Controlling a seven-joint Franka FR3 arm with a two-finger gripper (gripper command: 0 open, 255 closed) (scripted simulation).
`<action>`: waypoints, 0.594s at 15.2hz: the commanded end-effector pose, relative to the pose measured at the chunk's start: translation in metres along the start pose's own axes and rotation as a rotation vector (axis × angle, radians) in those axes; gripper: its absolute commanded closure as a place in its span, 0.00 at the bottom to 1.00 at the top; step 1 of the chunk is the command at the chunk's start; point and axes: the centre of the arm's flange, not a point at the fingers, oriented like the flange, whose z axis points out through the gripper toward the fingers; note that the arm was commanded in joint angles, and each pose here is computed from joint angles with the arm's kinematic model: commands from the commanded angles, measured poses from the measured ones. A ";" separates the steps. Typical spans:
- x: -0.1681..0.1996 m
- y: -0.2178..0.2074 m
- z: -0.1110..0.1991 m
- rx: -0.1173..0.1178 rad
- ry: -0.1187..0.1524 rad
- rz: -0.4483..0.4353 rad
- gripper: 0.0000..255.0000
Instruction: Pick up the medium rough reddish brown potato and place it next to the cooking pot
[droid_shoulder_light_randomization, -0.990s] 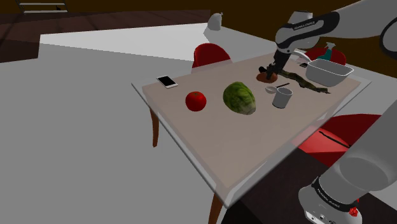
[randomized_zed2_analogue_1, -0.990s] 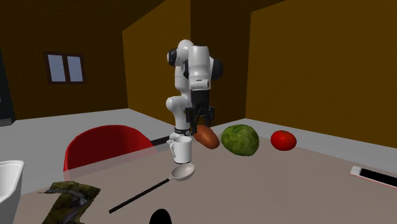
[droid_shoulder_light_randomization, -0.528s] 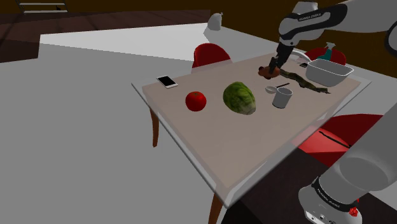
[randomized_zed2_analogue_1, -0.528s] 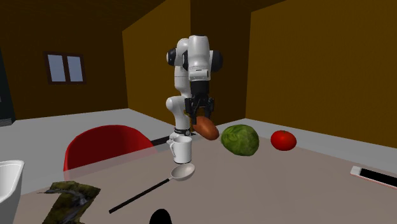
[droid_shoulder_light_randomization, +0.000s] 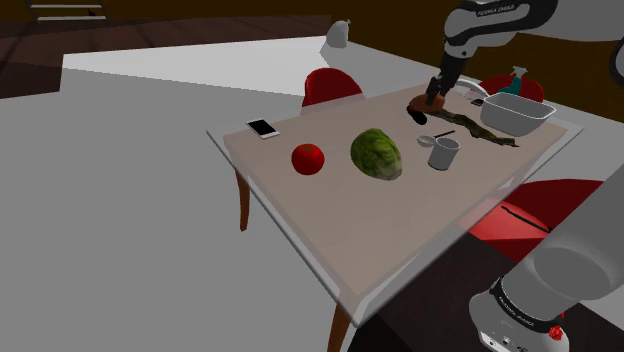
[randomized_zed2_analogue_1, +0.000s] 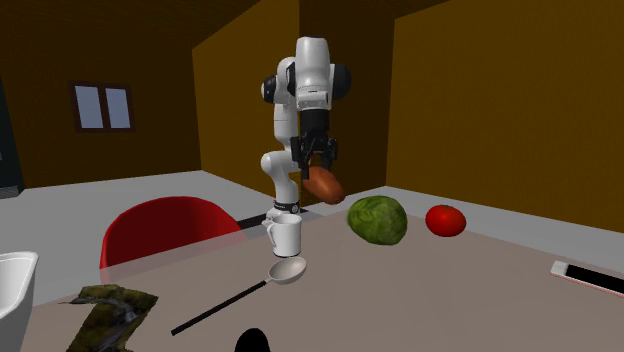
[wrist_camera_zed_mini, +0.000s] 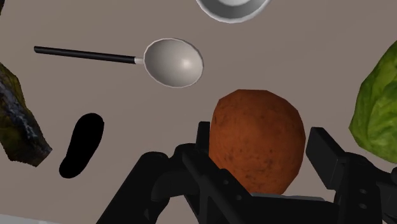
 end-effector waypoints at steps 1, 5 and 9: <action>0.001 0.001 -0.011 0.000 0.000 0.000 1.00; 0.004 0.002 -0.032 0.000 0.000 0.000 1.00; -0.003 0.028 -0.037 0.000 0.000 0.000 1.00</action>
